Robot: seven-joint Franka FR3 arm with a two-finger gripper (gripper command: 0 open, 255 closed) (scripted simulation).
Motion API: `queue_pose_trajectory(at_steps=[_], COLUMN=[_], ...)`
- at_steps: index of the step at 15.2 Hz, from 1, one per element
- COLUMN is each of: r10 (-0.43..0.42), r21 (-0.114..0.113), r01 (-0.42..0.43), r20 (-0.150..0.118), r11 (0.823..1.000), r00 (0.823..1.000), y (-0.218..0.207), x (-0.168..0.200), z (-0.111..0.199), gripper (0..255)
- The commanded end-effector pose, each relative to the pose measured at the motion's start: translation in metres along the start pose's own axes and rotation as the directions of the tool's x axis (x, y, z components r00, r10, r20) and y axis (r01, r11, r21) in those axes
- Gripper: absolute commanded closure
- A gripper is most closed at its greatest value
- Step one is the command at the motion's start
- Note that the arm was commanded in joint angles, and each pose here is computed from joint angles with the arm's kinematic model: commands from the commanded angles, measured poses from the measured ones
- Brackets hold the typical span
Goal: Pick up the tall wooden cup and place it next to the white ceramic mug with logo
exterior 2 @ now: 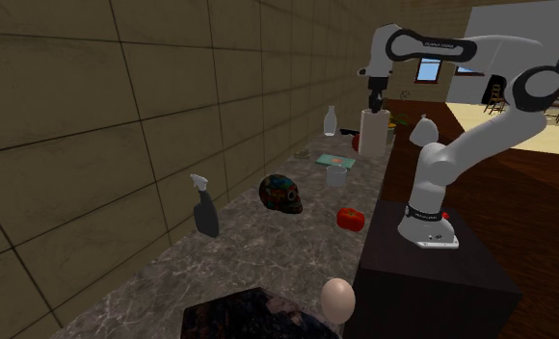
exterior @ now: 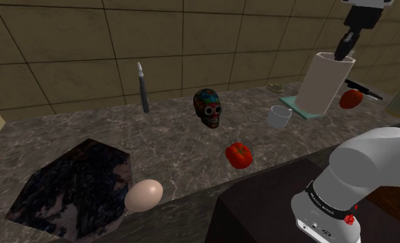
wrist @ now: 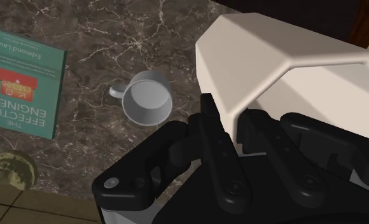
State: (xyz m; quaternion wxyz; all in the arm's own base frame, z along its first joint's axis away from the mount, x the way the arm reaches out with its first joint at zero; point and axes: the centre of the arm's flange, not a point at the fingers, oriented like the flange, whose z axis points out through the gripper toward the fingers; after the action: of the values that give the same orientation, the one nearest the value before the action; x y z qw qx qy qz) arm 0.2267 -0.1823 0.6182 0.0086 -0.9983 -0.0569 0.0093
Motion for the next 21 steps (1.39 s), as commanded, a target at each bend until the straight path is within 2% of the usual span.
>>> queue_pose_trajectory(at_steps=[1, 21], r10=[0.0, 0.0], r21=[0.0, 0.0], r01=[0.0, 0.0], r20=[-0.001, -0.001], r11=[1.0, 1.0], r00=[1.0, 1.0], y=[0.001, 0.003], x=[0.0, 0.002], z=[0.01, 0.116], gripper=[255, 255])
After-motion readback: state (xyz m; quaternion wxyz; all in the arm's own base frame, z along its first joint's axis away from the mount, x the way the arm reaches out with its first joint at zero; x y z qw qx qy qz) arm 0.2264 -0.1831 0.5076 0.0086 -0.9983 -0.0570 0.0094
